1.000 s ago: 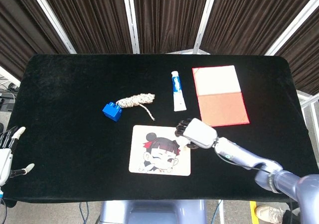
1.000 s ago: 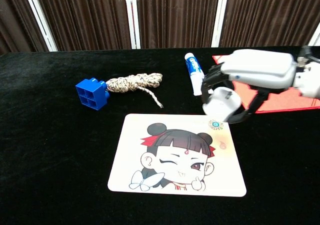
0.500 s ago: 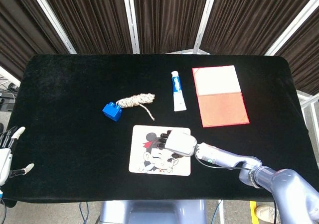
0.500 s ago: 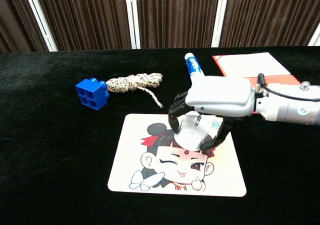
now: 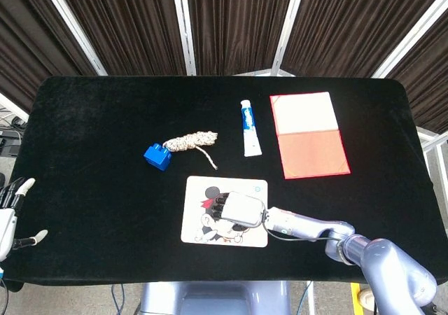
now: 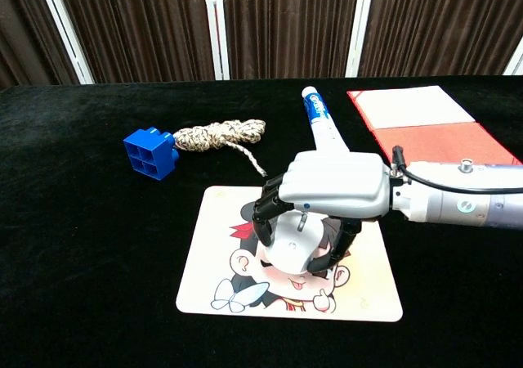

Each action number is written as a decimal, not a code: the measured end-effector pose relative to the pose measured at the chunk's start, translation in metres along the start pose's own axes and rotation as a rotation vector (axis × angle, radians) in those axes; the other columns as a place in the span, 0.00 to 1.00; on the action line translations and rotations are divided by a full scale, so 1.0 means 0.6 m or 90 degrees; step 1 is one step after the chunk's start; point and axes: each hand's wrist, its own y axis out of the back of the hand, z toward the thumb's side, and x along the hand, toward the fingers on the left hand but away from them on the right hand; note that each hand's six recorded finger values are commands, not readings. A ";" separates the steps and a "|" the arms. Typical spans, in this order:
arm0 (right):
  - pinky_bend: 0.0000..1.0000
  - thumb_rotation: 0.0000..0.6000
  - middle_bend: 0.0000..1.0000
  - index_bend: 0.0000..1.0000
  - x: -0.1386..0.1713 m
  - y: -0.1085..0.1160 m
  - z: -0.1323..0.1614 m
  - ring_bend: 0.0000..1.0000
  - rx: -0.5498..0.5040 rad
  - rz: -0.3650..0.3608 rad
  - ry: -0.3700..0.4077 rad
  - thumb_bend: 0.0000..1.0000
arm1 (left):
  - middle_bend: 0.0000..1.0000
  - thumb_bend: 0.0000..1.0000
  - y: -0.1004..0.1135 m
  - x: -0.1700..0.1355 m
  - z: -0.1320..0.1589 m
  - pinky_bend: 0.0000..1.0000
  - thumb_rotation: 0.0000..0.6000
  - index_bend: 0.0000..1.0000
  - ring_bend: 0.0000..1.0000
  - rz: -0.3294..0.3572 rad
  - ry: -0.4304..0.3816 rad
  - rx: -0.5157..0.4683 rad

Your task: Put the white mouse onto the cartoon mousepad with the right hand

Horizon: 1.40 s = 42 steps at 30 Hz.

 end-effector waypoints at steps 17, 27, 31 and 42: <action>0.00 1.00 0.11 0.30 -0.001 -0.005 -0.001 0.00 0.003 -0.006 -0.030 0.14 | 0.00 0.11 0.000 -0.001 0.000 0.00 1.00 0.08 0.00 -0.001 -0.003 -0.003; 0.00 1.00 0.00 0.17 0.016 0.000 -0.012 0.00 0.014 0.000 -0.065 0.09 | 0.00 0.10 0.000 -0.001 0.000 0.00 1.00 0.08 0.00 0.000 -0.003 -0.002; 0.00 1.00 0.00 0.17 0.027 0.006 -0.019 0.00 0.029 0.001 -0.080 0.09 | 0.00 0.11 0.000 -0.001 0.000 0.00 1.00 0.08 0.00 0.001 -0.003 -0.002; 0.00 1.00 0.00 0.17 0.130 0.048 -0.098 0.00 0.034 -0.046 -0.301 0.10 | 0.00 0.10 0.000 -0.003 0.001 0.00 1.00 0.08 0.00 0.002 -0.004 -0.002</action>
